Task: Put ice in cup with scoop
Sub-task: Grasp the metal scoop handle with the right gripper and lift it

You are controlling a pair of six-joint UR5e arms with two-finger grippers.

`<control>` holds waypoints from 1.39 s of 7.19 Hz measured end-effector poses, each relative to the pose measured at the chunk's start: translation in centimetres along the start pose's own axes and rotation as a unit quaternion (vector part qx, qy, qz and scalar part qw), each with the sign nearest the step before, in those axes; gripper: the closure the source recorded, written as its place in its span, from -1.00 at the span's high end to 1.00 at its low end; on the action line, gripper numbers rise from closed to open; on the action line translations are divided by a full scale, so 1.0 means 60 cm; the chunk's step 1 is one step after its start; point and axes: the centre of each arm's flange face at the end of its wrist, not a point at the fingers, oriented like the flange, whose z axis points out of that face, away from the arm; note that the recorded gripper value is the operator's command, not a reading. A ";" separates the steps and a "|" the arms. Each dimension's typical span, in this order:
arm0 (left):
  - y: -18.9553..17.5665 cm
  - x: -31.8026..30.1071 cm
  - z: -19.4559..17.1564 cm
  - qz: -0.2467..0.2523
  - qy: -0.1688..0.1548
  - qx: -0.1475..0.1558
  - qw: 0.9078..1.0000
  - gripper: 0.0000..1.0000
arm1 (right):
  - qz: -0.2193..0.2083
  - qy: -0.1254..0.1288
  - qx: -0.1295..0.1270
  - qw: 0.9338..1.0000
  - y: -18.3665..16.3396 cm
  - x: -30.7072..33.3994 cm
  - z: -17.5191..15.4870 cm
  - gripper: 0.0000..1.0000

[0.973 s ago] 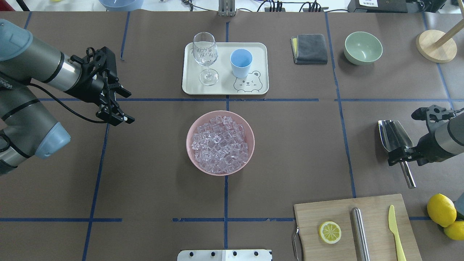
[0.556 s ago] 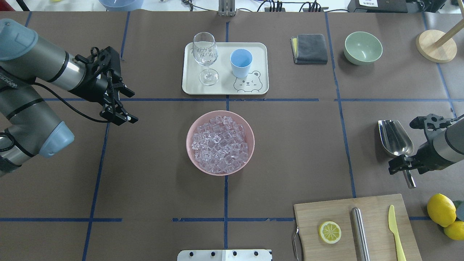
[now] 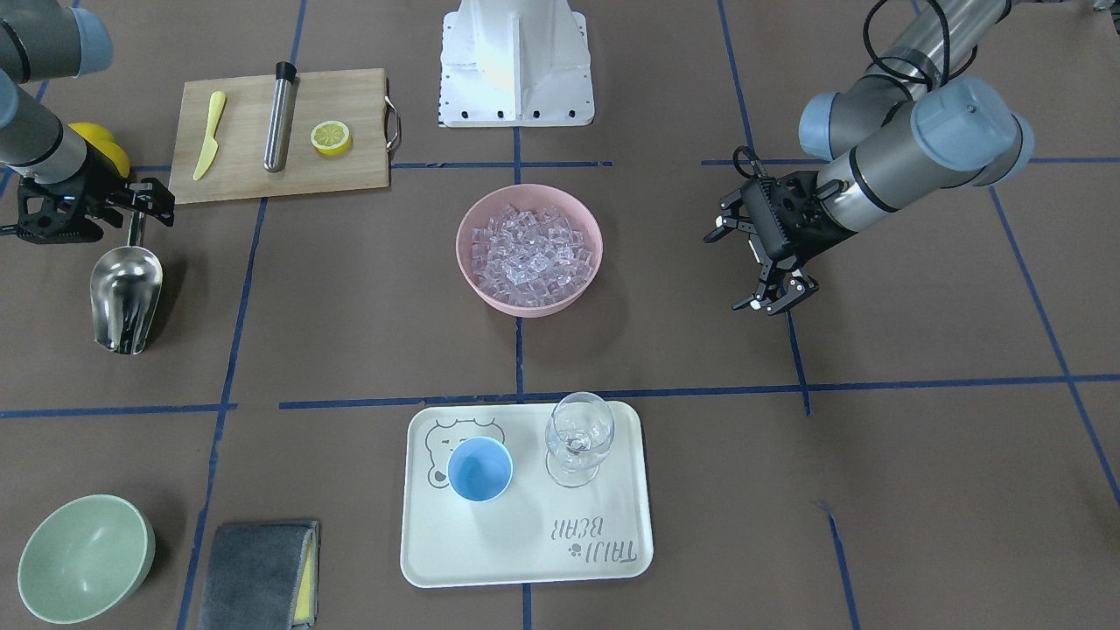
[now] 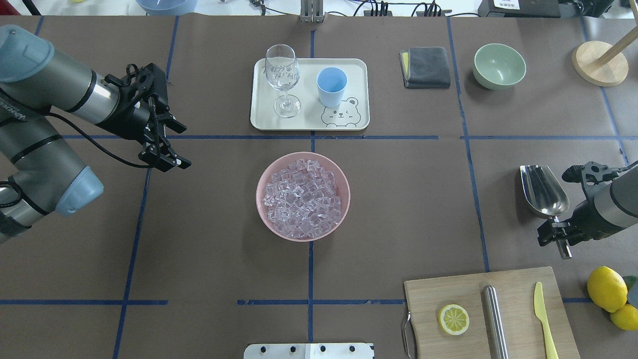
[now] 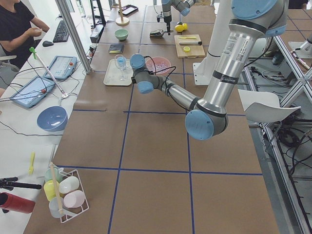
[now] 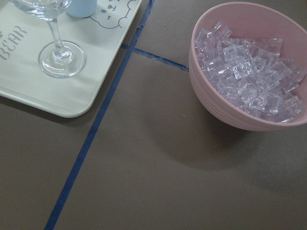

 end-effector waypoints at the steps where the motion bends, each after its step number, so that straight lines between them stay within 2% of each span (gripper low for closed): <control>1: 0.001 0.000 0.000 -0.001 0.000 0.000 1.000 1.00 | 0.000 0.001 -0.001 1.000 0.000 0.000 0.001 0.14; 2: 0.002 0.000 0.000 -0.002 0.000 -0.001 1.000 1.00 | 0.001 0.002 -0.001 1.000 0.000 0.001 0.002 -0.26; 3: 0.002 0.000 -0.001 -0.002 -0.001 0.000 1.000 1.00 | 0.001 0.002 -0.001 1.000 0.000 0.001 0.002 -0.83; 4: 0.001 -0.001 -0.001 -0.002 -0.005 0.000 1.000 1.00 | 0.000 0.002 -0.001 1.000 0.000 0.000 0.002 -1.00; 7: -0.002 -0.004 -0.003 0.000 -0.020 0.002 1.000 1.00 | -0.010 -0.005 0.006 1.000 0.002 -0.008 -0.013 -1.00; 8: -0.004 -0.002 -0.005 0.001 -0.021 0.003 1.000 1.00 | -0.017 -0.019 0.021 0.999 0.003 -0.027 -0.045 -1.00; 10: -0.007 0.000 -0.007 0.002 -0.022 0.005 1.000 1.00 | -0.025 -0.063 0.081 0.994 -0.008 -0.065 -0.165 -1.00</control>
